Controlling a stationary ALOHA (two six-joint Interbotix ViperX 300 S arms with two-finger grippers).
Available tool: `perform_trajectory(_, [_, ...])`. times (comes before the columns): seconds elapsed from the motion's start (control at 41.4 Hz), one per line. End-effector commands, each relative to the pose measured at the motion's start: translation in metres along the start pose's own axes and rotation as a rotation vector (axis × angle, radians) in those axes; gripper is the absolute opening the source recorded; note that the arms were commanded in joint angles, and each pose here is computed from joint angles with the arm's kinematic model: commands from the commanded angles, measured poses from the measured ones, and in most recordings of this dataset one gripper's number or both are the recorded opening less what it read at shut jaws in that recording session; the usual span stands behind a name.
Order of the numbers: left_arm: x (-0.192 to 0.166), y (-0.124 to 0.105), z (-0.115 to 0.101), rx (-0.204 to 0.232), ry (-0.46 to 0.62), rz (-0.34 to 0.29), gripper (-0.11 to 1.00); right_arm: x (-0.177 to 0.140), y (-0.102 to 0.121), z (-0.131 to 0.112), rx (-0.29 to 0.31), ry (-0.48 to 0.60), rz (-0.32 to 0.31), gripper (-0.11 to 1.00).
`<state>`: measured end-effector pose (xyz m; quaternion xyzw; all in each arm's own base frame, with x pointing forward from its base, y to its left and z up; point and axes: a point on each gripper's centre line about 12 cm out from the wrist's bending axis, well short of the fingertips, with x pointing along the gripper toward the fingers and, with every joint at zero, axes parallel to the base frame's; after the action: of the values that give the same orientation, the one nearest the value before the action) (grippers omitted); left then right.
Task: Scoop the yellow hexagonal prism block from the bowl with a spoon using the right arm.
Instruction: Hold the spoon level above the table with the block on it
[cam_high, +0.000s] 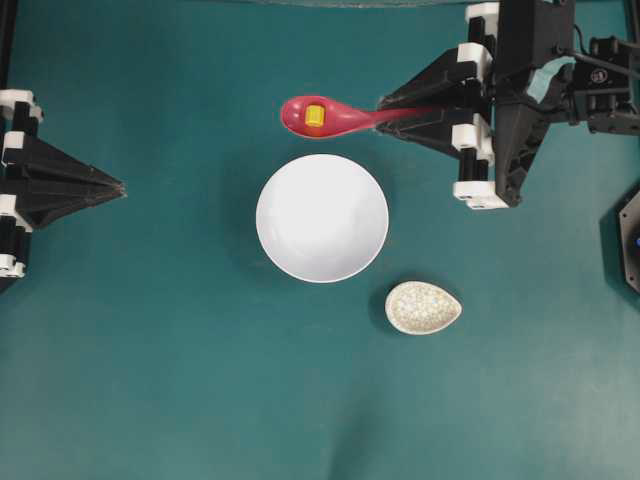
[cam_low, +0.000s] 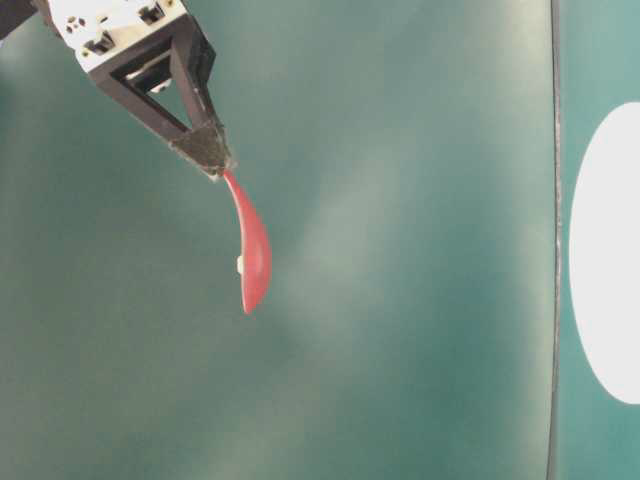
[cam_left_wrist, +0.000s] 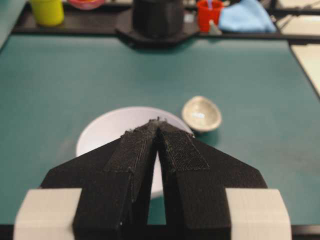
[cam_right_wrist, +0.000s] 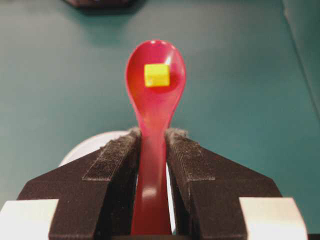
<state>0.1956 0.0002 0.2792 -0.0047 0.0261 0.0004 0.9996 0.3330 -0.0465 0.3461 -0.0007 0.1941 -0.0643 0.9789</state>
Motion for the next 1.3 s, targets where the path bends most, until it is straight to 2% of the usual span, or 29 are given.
perform_trajectory(0.0, [0.0025, 0.0002, 0.0094, 0.003, -0.023, 0.001, 0.05, -0.0047, 0.0, 0.0087, -0.008, -0.034, -0.002, 0.24])
perform_trajectory(1.281, [0.0024, 0.0002, 0.008, 0.0, -0.015, 0.001, 0.05, -0.0042, -0.0005, 0.0101, -0.024, -0.047, -0.006, 0.24])
